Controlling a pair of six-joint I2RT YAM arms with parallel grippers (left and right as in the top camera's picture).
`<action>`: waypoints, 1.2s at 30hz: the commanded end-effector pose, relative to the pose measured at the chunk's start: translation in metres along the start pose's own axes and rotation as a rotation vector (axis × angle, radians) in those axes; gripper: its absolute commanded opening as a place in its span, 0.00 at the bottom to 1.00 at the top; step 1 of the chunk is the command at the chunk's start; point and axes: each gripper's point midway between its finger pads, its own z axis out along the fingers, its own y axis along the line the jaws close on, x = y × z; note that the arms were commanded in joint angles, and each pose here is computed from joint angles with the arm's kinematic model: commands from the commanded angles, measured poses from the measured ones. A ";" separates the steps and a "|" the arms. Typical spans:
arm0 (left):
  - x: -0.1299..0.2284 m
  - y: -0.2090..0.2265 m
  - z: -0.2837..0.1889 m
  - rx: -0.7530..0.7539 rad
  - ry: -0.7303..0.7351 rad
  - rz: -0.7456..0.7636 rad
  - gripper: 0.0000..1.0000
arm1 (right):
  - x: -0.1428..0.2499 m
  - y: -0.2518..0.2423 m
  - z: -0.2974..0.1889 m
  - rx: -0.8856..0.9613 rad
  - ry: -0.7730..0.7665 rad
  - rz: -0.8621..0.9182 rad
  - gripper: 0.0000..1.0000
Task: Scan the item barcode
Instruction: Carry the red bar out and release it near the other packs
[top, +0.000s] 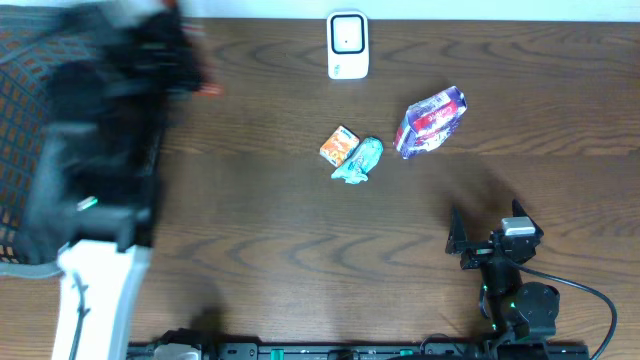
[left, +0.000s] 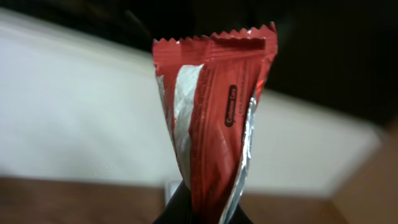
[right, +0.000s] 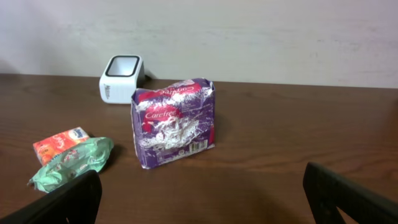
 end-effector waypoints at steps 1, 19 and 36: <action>0.053 -0.017 0.034 -0.013 0.120 0.077 0.07 | 0.001 0.000 0.000 0.003 0.001 -0.008 0.99; 0.317 0.060 0.084 -0.283 0.811 0.184 0.44 | 0.001 0.000 0.000 0.003 0.001 -0.009 0.99; 0.236 0.033 -0.019 -0.286 0.859 0.166 0.98 | 0.001 0.000 0.000 0.003 0.001 -0.008 0.99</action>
